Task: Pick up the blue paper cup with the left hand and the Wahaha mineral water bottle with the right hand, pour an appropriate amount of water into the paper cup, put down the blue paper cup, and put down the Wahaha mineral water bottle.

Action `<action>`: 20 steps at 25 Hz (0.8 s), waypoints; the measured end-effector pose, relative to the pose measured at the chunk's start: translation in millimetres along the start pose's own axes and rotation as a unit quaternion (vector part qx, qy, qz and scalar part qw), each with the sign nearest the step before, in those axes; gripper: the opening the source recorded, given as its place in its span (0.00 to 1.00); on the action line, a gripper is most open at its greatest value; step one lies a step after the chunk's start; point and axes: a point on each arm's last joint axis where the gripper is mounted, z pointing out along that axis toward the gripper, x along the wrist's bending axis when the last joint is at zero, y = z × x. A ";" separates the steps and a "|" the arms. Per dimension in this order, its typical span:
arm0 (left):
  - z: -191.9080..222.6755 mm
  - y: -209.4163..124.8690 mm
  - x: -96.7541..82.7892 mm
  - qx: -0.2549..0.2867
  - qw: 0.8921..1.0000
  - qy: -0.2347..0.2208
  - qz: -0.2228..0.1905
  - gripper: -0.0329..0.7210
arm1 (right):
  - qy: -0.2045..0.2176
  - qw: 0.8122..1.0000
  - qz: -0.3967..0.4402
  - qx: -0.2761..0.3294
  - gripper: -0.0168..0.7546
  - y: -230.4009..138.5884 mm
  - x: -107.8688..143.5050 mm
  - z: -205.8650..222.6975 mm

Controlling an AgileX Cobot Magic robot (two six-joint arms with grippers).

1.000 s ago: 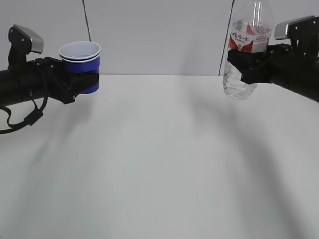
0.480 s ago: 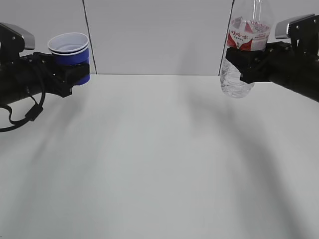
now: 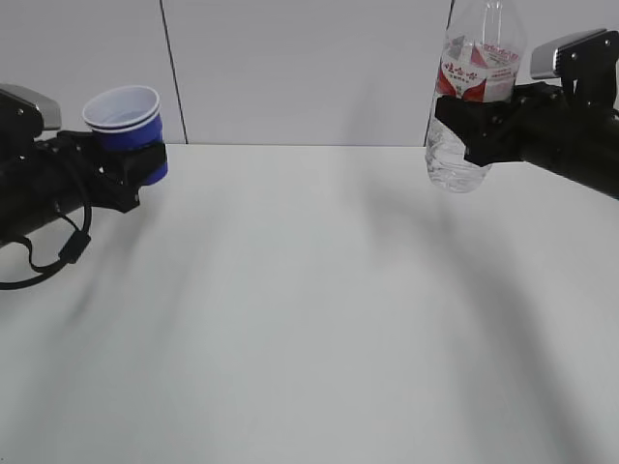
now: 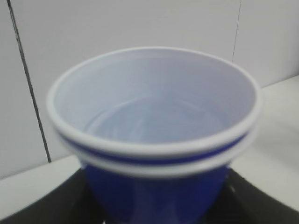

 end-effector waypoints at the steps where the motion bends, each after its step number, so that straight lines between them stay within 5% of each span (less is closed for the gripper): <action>1: 0.7 -6.7 0.5 0.008 1.000 0.001 -0.003 0.60 | 0.001 1.000 -0.001 0.000 0.54 -0.1 0.2 0.0; 20: 0.5 -84.5 8.0 0.097 0.994 0.039 0.004 0.60 | 0.003 1.000 0.006 0.011 0.54 -6.7 3.8 -3.6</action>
